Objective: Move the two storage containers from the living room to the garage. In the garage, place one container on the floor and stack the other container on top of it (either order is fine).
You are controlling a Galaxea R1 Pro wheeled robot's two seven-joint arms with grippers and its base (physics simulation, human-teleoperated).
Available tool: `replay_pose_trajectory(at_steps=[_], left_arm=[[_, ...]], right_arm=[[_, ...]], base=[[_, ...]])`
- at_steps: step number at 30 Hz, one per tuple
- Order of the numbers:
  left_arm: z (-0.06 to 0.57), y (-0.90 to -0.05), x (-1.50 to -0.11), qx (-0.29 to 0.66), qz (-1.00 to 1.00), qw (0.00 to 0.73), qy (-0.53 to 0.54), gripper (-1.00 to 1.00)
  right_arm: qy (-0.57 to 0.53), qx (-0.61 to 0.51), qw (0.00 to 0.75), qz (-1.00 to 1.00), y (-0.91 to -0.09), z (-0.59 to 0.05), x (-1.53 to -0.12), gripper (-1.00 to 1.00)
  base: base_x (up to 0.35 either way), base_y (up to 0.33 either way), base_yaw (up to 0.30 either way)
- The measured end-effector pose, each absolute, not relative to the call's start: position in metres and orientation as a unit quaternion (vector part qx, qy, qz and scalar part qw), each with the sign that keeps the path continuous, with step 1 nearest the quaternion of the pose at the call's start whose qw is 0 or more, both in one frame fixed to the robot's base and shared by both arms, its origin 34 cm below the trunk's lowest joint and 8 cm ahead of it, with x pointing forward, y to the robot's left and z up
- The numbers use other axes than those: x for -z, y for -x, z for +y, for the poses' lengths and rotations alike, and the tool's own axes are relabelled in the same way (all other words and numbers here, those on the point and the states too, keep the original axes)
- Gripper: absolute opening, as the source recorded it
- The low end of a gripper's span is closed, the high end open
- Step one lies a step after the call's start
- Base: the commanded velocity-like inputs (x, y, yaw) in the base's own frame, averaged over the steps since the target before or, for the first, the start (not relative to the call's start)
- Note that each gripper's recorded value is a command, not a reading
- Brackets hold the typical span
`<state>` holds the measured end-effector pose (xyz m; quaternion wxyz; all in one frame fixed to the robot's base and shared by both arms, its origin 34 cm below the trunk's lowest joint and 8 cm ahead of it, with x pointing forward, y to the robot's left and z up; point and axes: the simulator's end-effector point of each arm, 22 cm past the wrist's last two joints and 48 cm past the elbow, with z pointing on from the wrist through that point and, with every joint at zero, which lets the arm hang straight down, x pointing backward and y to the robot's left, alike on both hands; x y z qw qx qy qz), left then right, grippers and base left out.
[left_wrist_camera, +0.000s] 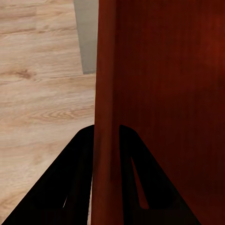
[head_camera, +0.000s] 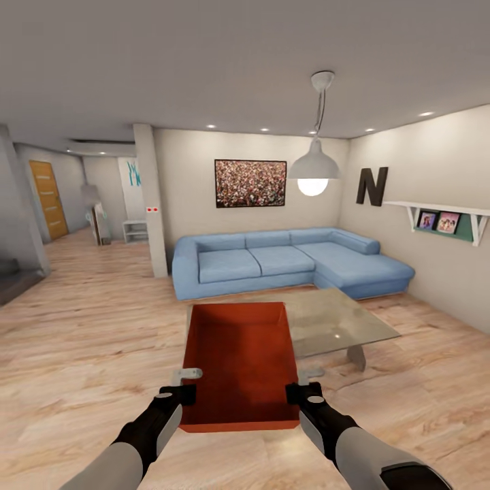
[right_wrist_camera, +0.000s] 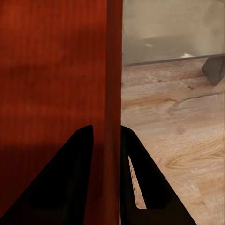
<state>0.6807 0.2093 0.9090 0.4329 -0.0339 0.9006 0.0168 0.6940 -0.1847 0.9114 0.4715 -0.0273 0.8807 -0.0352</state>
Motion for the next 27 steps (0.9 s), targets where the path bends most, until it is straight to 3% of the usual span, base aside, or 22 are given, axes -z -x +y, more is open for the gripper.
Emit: replay_pose_trajectory(at_steps=[27], left_arm=[[0.2093,-0.6818,-0.9159,-0.017,0.898,0.438,0.034,-1.00]], right_arm=[[0.027,0.035,0.477,0.878,-0.6951,-0.1847,-0.9185,-1.00]], base=[[0.000,0.000,0.273]])
